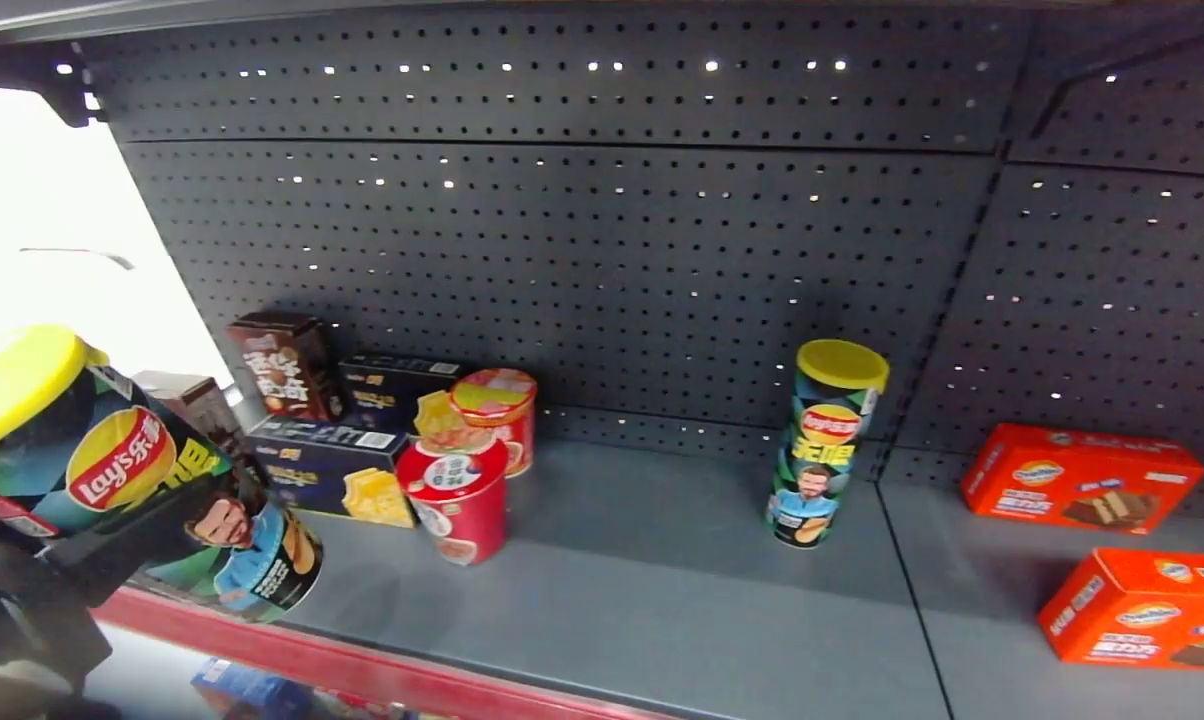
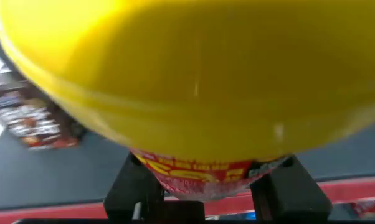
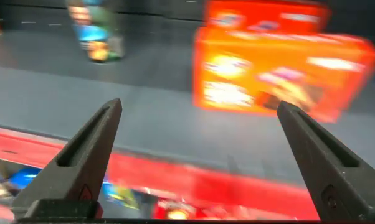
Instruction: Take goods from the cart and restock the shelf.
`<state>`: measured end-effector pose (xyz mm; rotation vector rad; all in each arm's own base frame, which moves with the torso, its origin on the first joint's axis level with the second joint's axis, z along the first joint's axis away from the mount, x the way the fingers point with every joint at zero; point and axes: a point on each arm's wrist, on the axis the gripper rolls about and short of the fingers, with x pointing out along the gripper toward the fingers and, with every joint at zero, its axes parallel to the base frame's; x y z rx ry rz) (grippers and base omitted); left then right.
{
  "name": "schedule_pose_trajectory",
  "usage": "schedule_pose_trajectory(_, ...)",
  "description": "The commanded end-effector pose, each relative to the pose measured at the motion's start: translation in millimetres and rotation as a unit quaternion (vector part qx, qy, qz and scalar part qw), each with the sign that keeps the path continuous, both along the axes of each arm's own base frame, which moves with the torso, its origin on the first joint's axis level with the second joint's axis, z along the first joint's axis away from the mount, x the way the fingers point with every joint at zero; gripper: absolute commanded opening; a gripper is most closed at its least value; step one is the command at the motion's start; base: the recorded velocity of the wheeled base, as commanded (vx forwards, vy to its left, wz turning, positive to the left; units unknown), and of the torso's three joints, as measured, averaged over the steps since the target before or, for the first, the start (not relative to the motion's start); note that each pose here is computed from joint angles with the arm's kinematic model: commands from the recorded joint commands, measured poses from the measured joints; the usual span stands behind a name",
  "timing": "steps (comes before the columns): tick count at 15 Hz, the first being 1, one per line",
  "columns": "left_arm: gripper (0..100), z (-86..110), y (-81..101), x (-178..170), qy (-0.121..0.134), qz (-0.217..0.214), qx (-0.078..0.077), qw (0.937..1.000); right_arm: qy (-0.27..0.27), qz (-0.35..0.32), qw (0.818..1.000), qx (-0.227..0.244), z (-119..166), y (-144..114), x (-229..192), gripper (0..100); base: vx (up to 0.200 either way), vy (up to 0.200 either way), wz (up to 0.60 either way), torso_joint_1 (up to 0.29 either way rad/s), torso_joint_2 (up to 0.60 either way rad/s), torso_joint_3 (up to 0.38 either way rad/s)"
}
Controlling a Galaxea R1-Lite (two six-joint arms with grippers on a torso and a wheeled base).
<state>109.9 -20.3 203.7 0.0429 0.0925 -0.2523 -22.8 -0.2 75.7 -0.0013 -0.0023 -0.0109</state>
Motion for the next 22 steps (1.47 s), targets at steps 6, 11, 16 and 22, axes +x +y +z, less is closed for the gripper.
schedule_pose_trajectory(6,0,-16.4,17.2,-103.0,-0.029,-0.001,0.006,0.9996,0.000,0.000,1.000,0.000,0.1,0.0,0.0,100,0.000,0.000,0.00,0.000,0.00,0.000)
schedule_pose_trajectory(11,0,-32.4,22.1,-130.5,-0.040,0.007,0.003,0.9992,0.000,0.001,1.000,0.000,0.1,0.0,0.0,100,0.000,0.000,-0.12,0.000,0.00,0.000)
schedule_pose_trajectory(16,0,-37.8,23.3,-137.4,-0.039,0.008,0.003,0.9992,0.000,0.000,1.000,0.000,0.1,0.0,0.0,100,0.000,0.000,-0.24,0.001,0.00,0.002)
schedule_pose_trajectory(22,0,-38.7,23.4,-137.6,-0.038,0.009,0.001,0.9992,0.000,0.000,1.000,0.000,0.1,0.0,0.0,100,0.000,0.000,0.00,0.000,0.00,0.000)
